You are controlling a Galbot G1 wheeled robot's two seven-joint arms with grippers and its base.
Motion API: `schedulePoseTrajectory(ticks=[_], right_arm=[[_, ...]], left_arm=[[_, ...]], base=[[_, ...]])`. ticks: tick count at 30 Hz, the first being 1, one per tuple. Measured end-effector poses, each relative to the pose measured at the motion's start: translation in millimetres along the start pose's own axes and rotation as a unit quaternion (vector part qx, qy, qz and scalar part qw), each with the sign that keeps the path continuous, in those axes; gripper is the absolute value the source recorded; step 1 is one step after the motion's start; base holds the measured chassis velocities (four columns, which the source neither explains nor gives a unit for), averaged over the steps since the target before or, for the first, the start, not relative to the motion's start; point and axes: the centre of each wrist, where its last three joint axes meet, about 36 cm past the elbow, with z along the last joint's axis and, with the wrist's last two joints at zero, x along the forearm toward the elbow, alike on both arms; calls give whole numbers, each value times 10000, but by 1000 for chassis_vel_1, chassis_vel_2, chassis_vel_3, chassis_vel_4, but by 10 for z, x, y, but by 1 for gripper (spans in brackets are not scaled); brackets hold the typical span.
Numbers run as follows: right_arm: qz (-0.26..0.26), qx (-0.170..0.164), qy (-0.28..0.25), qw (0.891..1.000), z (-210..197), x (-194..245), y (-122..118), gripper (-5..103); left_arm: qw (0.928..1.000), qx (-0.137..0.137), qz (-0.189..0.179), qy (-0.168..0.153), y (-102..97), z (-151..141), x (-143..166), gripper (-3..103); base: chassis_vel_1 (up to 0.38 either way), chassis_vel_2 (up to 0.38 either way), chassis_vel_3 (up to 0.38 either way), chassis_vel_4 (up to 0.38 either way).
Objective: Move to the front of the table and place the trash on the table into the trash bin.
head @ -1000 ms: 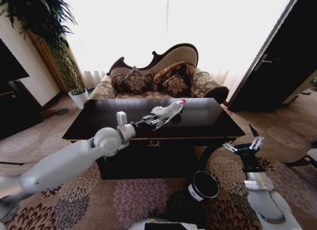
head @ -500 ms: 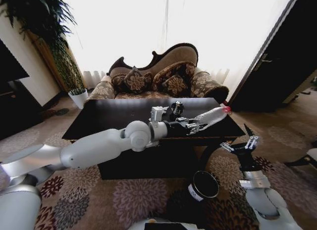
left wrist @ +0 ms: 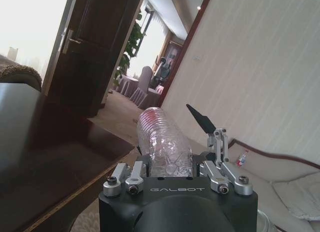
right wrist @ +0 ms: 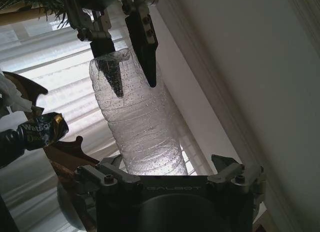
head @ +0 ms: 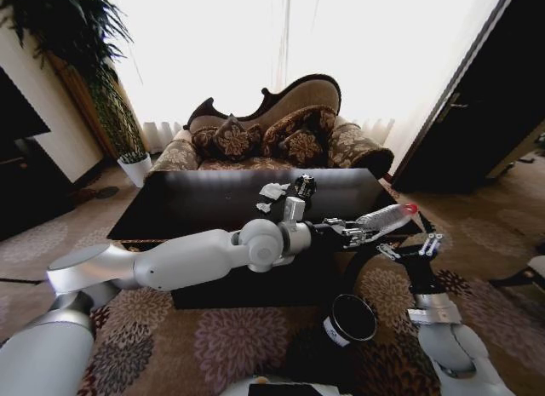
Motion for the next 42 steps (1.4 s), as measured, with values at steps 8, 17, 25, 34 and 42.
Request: schedulePoseTrajectory(ticks=[8, 17, 25, 34, 42], right_arm=[[-74, -71, 50, 9999, -112, 50, 91, 100], [-116, -45, 144, 9998, -114, 91, 99, 77], [-133, -91, 145, 9998, -124, 111, 127, 46], [-153, -117, 154, 9997, -153, 146, 125, 29], [-146, -276, 261, 9992, -179, 178, 154, 28]], left_arm=[[9998, 117, 62, 144, -161, 135, -145, 40], [9996, 234, 0, 159, -214, 185, -82, 40], [9995, 286, -64, 134, -243, 218, 17, 40], [9995, 295, -108, 73, -247, 236, 37, 40], [9997, 31, -223, -48, -233, 195, 67, 39]], base=[[0, 0, 0, 0], [0, 0, 0, 0], [0, 0, 0, 0], [0, 0, 0, 0], [0, 0, 0, 0]])
